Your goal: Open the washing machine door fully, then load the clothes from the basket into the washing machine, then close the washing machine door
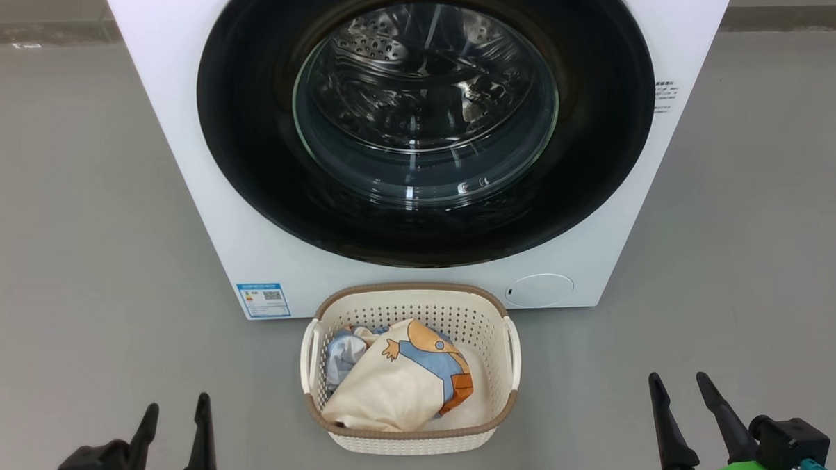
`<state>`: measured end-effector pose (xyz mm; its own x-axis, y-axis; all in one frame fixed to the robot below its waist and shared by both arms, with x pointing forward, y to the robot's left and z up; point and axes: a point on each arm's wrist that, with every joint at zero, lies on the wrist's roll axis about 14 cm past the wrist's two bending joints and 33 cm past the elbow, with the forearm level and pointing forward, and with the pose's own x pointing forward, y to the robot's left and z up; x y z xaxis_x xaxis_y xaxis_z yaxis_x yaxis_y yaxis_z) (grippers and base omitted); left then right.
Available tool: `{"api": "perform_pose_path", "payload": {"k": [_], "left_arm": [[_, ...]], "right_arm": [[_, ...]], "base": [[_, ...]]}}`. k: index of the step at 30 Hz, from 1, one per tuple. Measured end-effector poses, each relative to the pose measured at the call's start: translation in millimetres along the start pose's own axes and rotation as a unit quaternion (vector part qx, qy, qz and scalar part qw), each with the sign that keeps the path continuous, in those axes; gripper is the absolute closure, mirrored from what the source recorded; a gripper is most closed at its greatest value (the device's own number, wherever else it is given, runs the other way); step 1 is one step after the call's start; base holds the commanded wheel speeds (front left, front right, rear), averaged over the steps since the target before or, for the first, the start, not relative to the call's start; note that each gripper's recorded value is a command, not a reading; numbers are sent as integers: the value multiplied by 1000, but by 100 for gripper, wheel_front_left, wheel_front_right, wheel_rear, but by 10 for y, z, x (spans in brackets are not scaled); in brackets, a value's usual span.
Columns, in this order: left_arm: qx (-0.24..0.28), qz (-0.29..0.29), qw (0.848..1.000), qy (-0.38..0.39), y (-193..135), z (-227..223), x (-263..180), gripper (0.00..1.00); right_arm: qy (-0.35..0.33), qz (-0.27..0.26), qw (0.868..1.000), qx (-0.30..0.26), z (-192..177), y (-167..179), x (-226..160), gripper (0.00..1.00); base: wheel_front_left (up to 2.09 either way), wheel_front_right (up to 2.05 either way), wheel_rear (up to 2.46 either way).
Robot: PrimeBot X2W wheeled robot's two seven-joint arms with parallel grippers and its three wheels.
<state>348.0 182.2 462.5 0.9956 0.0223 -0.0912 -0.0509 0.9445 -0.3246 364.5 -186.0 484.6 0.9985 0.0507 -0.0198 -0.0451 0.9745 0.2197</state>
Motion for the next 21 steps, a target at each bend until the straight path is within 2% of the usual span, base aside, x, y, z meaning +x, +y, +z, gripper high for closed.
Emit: {"api": "perform_pose_path", "payload": {"k": [21], "left_arm": [[144,-23,989,-15,-51,19,-37,0]], "right_arm": [[-13,36,990,-134,24,119,-11,0]], "base": [[0,0,0]]}}
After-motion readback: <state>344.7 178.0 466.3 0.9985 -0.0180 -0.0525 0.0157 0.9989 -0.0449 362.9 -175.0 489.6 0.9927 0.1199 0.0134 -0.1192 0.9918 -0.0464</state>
